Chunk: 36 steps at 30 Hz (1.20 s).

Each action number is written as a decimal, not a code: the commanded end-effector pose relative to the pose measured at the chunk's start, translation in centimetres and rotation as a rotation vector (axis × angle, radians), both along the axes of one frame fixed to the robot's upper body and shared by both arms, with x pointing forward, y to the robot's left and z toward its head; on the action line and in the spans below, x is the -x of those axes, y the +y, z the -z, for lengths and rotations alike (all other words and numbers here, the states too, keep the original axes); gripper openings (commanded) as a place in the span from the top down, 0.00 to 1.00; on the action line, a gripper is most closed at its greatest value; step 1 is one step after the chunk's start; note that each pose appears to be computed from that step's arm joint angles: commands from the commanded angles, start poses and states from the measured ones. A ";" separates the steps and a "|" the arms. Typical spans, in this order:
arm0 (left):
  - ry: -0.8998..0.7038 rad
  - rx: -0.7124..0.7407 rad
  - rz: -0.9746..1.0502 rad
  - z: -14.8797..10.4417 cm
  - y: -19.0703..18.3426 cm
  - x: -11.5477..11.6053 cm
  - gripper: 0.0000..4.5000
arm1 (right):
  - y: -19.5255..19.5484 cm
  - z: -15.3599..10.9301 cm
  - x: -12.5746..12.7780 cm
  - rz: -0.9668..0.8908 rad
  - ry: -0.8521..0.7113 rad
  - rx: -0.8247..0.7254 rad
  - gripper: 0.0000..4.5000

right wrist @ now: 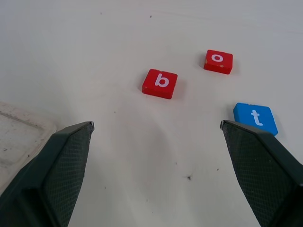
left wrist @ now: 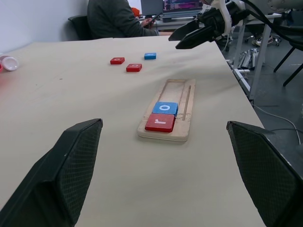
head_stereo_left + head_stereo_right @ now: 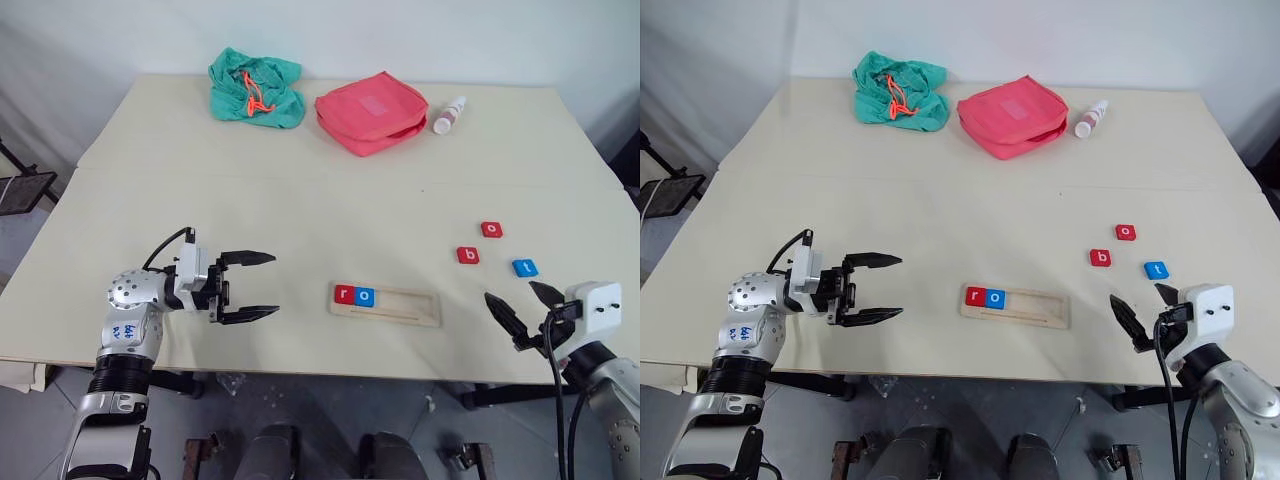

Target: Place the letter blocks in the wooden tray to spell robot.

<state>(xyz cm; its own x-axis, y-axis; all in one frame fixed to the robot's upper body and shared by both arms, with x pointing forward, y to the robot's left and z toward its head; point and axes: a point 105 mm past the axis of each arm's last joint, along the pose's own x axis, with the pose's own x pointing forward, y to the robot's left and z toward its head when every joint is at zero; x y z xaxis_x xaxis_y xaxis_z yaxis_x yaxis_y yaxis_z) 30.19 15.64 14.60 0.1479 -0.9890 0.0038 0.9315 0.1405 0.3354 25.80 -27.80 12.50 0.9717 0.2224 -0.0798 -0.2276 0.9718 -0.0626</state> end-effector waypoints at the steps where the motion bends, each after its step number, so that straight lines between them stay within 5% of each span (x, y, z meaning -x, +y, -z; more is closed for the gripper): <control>1: -0.033 0.013 -0.008 -0.8 0.5 0.0 0.01 | 0.2 -1.0 -0.2 0.001 -0.031 -0.002 0.00; 17: -0.043 0.024 -0.031 -1.1 0.2 0.8 0.01 | 2.1 -0.2 -8.8 0.112 -0.048 -0.072 0.00; 36: -0.040 0.033 -0.058 -0.8 0.1 1.3 0.00 | 3.4 3.3 -10.1 0.097 0.027 -0.074 0.04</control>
<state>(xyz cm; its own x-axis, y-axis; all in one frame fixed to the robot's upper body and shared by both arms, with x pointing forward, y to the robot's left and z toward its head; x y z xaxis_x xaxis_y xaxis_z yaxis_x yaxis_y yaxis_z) 29.20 15.76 14.65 0.2070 -0.9779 0.0295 0.9213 0.2050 0.3305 35.85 -24.81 10.01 0.9899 0.1265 -0.0646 -0.1269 0.9919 -0.0017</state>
